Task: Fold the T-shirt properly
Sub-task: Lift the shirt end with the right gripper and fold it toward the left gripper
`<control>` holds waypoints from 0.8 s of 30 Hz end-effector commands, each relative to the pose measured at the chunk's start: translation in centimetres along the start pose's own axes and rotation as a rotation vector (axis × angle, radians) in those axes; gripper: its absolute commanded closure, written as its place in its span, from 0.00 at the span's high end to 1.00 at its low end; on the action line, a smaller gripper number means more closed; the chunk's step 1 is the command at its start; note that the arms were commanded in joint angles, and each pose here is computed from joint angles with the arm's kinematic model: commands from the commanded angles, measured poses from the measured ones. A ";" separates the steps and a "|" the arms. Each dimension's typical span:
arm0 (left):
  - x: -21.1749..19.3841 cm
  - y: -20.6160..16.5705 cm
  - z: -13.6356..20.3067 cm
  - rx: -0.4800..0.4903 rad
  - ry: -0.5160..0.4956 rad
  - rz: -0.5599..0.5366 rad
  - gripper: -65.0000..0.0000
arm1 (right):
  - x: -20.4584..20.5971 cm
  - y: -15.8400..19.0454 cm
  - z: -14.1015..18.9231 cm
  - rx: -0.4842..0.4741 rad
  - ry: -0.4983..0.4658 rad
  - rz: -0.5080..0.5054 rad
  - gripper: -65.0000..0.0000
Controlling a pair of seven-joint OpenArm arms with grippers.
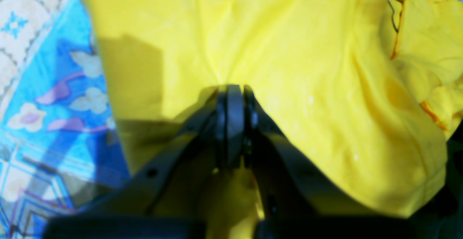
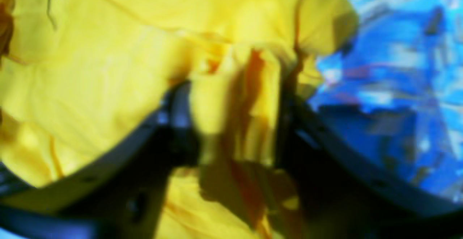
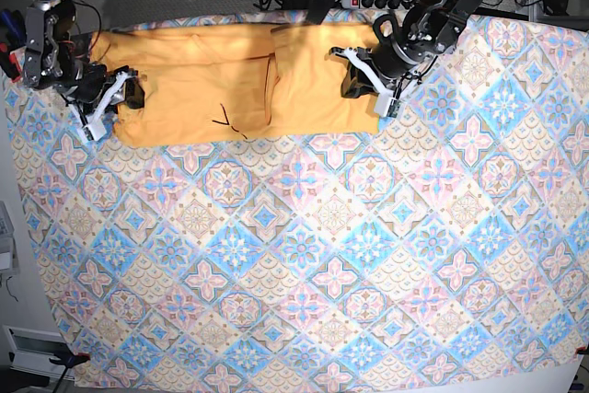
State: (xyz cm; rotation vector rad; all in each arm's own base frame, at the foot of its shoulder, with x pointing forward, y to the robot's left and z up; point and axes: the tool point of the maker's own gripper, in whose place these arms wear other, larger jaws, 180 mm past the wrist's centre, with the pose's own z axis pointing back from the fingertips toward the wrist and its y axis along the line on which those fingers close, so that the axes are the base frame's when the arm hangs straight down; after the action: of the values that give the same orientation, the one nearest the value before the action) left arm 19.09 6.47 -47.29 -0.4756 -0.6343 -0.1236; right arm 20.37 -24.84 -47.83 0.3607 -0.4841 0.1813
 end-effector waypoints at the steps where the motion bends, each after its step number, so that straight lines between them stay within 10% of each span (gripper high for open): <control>1: -0.3 0.2 0.2 0.008 0.021 -0.013 0.00 | -0.3 -0.1 0.3 0.005 0.030 0.026 0.29; 10: -0.1 0.2 0.1 0.007 0.016 -0.013 0.00 | 0.2 0.8 0.1 0.018 0.042 0.039 0.00; 24: 2.5 -0.3 -0.7 0.005 -0.049 0.017 0.00 | 8.6 6.0 1.7 0.047 -0.089 0.271 0.00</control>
State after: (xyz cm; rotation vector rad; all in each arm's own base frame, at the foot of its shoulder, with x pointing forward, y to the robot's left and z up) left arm 20.74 5.81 -46.79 -0.4793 -0.6514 -0.0926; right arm 24.36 -18.51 -41.89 0.3663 -0.5694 0.4292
